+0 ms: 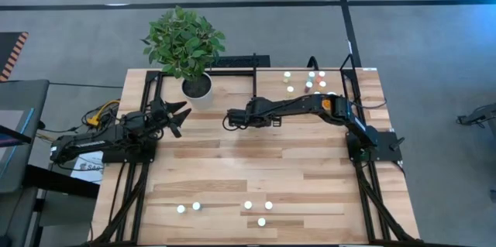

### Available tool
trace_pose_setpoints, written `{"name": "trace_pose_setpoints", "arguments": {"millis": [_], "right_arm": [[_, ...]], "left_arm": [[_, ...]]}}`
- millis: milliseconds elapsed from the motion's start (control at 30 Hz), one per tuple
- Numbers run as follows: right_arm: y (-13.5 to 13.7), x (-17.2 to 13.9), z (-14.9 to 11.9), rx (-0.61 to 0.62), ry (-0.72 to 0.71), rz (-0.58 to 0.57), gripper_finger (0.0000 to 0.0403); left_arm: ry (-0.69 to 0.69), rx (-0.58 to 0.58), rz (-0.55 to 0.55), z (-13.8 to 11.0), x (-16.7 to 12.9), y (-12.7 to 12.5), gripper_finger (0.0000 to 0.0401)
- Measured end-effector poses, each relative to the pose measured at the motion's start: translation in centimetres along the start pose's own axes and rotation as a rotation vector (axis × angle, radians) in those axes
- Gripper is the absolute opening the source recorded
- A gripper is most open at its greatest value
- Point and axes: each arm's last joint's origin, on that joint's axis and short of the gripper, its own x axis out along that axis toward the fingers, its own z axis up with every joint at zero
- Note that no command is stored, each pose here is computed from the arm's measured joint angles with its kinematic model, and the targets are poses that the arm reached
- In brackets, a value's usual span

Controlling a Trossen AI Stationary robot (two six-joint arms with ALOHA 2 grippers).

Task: Pick and place medicine bottles onto shelf by color
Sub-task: Put the top blue pill bottle on the shelf

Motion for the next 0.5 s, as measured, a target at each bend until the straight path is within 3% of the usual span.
{"name": "trace_pose_setpoints", "arguments": {"millis": [233,500], "right_arm": [[-0.8,-1.3,0.4,0.037,0.091,-0.023,0.0144],[-3.2,-6.3,2.3,0.085,0.062,-0.021,0.0138]], "left_arm": [[0.000,0.000,0.000,0.0,0.0,0.0,0.0181],[-0.001,0.000,0.002,0.0,0.0,0.0,0.0181]]}}
